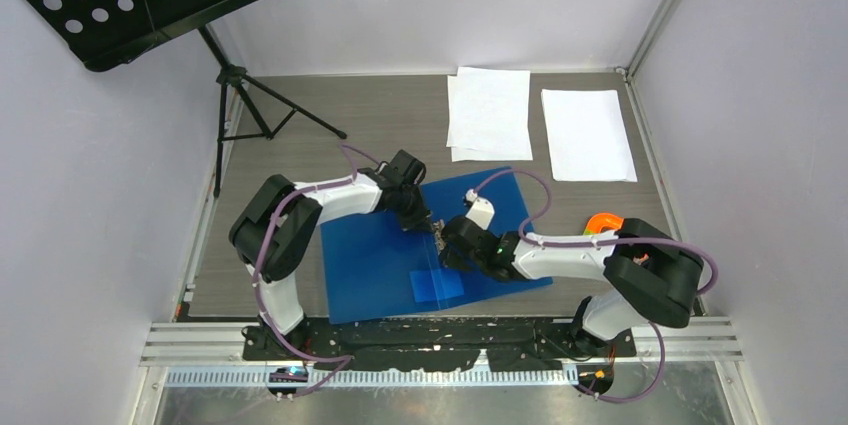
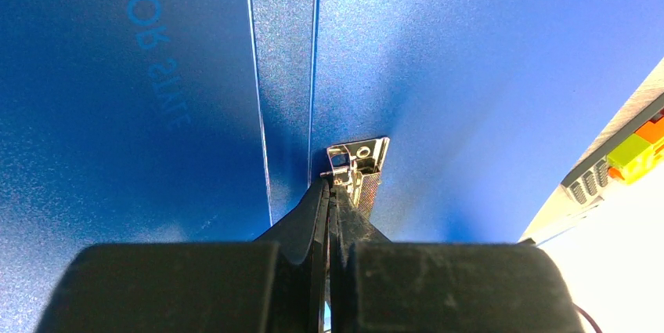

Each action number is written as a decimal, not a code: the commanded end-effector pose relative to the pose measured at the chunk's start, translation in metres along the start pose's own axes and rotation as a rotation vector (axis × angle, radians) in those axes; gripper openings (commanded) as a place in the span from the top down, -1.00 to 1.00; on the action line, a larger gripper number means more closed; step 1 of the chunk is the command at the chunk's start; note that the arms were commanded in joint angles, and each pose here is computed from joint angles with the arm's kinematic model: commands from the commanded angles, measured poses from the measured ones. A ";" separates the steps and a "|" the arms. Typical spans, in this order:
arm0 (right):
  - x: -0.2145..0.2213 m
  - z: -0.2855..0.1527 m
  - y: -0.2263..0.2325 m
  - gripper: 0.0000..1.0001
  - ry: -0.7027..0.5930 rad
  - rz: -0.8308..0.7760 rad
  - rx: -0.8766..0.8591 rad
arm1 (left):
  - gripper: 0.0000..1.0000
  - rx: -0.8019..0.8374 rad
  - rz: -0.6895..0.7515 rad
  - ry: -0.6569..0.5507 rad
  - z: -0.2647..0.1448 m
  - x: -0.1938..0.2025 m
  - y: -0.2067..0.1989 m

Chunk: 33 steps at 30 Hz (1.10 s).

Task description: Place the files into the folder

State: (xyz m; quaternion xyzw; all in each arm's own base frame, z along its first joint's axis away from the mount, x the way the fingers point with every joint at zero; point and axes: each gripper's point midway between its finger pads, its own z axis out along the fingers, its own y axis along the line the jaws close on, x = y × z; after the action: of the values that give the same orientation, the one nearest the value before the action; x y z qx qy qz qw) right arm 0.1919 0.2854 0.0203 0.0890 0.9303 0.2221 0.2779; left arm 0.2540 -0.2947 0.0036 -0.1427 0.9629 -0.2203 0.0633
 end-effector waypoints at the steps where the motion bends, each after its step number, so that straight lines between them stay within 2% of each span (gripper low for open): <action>1: -0.003 0.005 -0.054 0.80 -0.050 -0.084 0.263 | 1.00 -0.511 0.021 0.155 0.006 0.050 0.139; 8: 0.004 0.004 -0.072 0.87 -0.060 -0.218 0.436 | 1.00 -0.518 0.027 0.158 0.006 0.051 0.141; 16: 0.006 -0.002 -0.108 0.89 -0.075 -0.270 0.616 | 1.00 -0.540 0.035 0.159 0.006 0.050 0.146; 25: -0.023 -0.016 -0.109 0.89 -0.232 -0.400 0.771 | 1.00 -0.546 0.028 0.193 0.009 0.059 0.154; 33: -0.019 -0.003 -0.114 0.88 -0.236 -0.501 0.856 | 1.00 -0.541 0.012 0.215 0.010 0.062 0.162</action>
State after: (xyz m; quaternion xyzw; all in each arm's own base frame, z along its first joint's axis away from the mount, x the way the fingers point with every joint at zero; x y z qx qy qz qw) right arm 0.2086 0.2635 0.0149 0.0481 0.9143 -0.0827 0.3937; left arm 0.2661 -0.2942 0.0018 -0.1457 0.9598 -0.2284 0.0733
